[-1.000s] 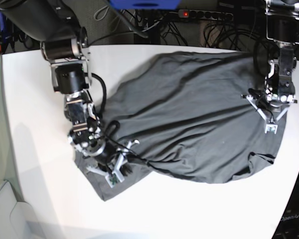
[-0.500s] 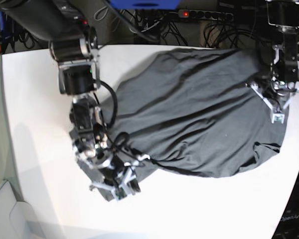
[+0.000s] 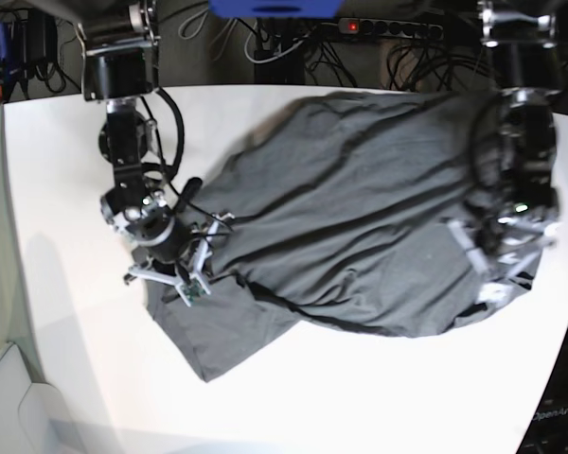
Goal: Layout the t-shirt on the table in an organized manner, then fold the t-shirt properly
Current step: 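Release the shirt with the left gripper and move it toward the right gripper, then grasp the shirt fabric with the left gripper beside the right gripper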
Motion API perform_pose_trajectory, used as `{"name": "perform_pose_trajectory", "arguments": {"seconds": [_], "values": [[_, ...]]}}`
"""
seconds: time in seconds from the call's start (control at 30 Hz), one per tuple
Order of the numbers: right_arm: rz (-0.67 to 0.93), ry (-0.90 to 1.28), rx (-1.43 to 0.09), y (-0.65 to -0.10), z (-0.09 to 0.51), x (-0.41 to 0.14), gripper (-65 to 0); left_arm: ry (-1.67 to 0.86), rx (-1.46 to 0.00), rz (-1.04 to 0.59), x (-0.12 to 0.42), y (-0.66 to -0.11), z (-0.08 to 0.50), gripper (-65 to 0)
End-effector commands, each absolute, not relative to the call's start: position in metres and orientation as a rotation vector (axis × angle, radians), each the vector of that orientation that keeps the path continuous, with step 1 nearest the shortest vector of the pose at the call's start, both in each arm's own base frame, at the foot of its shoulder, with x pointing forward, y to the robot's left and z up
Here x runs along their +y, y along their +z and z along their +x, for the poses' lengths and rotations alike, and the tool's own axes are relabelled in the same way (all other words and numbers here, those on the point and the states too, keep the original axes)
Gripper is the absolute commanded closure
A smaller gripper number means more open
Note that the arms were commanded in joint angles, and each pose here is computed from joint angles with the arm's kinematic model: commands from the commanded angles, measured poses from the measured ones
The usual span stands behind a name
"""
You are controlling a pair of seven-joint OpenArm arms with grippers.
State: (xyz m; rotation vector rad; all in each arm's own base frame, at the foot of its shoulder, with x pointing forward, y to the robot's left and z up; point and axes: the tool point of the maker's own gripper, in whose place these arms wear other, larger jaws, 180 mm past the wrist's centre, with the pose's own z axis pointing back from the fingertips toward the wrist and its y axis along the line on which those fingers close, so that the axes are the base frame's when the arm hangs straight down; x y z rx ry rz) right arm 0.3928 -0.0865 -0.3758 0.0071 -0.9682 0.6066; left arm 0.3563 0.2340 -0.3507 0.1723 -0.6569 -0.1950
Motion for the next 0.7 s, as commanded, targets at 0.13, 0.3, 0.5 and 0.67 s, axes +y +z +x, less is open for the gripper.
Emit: {"name": "perform_pose_trajectory", "arguments": {"seconds": [0.13,0.3,0.5,0.67], "values": [[0.006,0.607,-0.985,-0.368,0.387,-0.086,-6.6,-0.303,-0.651,0.028,0.13,-0.368,0.393,-0.4],[0.008,0.603,-0.925,-0.383,0.377,-0.087,-6.6,-0.361,-0.627,0.024,0.082,-0.402,0.41,-0.4],[0.021,0.598,-0.887,-0.394,0.367,-0.083,-6.6,-0.407,-0.521,0.071,0.085,-0.442,0.401,-0.4],[0.034,0.593,-0.832,-0.412,0.356,-0.083,-6.6,-0.399,-0.435,0.15,0.137,-0.463,0.375,-0.4]]}}
